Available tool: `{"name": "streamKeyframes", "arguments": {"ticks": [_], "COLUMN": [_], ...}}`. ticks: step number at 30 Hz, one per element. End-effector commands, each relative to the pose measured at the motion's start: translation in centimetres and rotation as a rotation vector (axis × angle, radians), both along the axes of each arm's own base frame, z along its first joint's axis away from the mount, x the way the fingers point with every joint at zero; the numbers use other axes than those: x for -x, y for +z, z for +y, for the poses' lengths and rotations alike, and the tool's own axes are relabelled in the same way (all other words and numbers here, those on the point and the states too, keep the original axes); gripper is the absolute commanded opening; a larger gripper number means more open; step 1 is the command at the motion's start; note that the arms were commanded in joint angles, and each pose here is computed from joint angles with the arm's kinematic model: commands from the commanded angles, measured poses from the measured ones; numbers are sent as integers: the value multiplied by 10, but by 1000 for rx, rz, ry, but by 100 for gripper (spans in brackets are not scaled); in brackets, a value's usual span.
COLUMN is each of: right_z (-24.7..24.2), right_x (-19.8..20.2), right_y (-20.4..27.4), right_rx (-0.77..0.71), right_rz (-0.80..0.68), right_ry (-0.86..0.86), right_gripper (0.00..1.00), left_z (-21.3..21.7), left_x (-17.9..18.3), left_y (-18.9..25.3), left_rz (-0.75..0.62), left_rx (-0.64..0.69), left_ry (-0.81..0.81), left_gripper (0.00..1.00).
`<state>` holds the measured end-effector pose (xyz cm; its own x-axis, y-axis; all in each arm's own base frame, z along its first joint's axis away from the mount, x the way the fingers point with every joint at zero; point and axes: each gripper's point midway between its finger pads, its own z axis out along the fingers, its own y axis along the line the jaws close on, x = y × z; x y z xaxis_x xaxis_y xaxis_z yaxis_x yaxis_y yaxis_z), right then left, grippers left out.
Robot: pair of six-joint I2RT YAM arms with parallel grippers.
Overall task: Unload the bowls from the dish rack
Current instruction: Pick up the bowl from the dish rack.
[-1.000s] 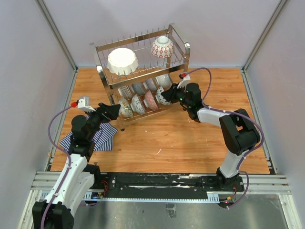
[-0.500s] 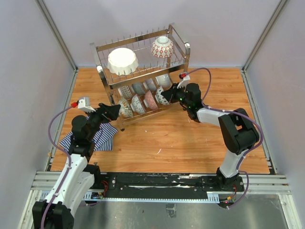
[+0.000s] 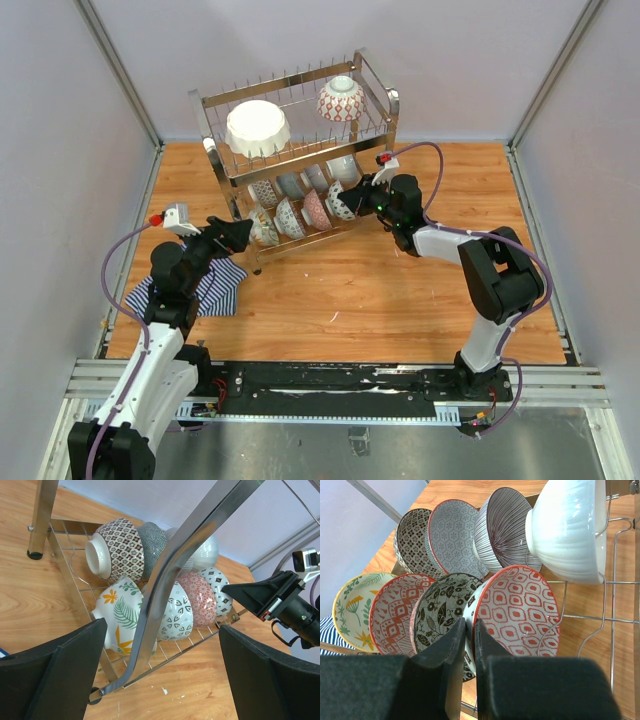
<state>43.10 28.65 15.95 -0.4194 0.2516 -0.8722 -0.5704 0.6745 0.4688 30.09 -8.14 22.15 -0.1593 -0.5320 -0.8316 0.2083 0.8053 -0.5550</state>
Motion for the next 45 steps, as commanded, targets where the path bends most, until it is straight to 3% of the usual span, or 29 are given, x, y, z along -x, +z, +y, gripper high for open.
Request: {"name": "streamKeyframes", "arguments": {"ticks": [1,27,45], "right_z": [6,-10,-1], "right_x": [0,-5,-10], "right_y": [25,57,50], "right_rx": [-51,-48,-186], "right_rz": [-49,-136,-41], "right_ry": [4,-77,-88], "right_gripper": [1,1,1], "left_z": [0,1,1], "left_x": [-1,-2,-3], "left_y": [4,3,3], "left_rz": [-29,-26,-28], "left_rx": [-10,-5,0], "left_ry": [3,11,13], "left_gripper": [100,100,100]}}
